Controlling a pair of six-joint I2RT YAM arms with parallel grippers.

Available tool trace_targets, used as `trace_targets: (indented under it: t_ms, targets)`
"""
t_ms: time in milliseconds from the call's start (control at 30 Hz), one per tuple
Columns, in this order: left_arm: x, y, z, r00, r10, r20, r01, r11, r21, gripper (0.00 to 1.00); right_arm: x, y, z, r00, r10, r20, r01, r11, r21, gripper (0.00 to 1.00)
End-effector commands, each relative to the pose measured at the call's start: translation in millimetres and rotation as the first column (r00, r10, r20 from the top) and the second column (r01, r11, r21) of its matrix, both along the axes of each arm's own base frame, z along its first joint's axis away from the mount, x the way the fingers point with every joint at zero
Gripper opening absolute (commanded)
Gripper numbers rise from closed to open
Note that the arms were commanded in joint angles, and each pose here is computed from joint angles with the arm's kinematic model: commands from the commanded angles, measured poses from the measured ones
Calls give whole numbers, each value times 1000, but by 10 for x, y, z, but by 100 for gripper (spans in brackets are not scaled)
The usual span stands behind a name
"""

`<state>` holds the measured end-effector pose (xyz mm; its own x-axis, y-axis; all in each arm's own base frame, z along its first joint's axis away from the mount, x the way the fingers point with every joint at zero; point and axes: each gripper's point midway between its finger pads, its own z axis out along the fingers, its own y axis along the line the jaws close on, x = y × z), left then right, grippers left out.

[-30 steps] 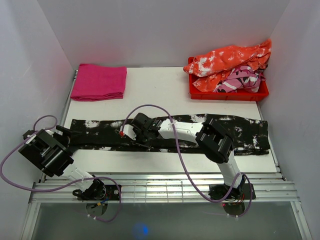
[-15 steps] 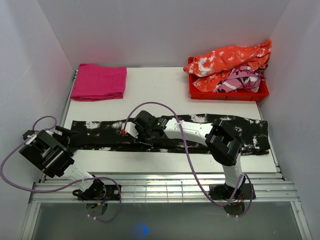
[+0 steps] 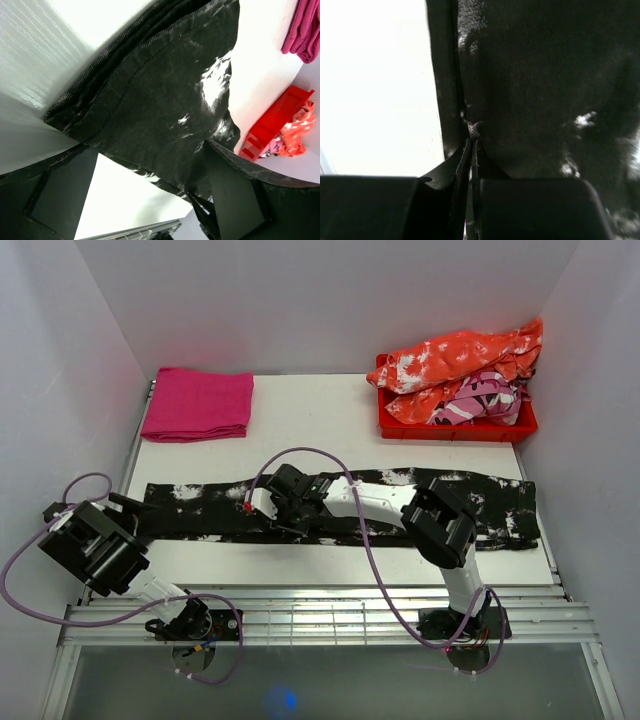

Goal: Fold and stack the trousers
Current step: Fold the trousers

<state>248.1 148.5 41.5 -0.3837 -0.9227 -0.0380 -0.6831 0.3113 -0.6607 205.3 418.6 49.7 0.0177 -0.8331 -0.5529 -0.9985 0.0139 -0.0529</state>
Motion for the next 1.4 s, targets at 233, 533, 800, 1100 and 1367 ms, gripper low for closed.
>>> trace_targets:
  t_ms: [233,533,800,1100,1367]
  targets:
    - [-13,318,762,978,-190,90,133,890,436,98,-16,67,132,999,-17,-49,17,1000,3,47]
    - [321,-104,904,863,-506,14,393,688,611,67,270,-478,814,996,-87,23,85,994,74,57]
    - [413,-371,292,843,-529,-93,510,734,449,57,242,-1795,454,978,-203,41,207,972,-111,47]
    - [167,-369,-497,834,-481,-269,544,799,257,62,40,-2278,81,971,-230,59,237,946,-220,43]
    - [166,-394,-563,841,-470,-269,530,817,229,63,143,-2391,-142,967,-220,129,247,930,-271,40]
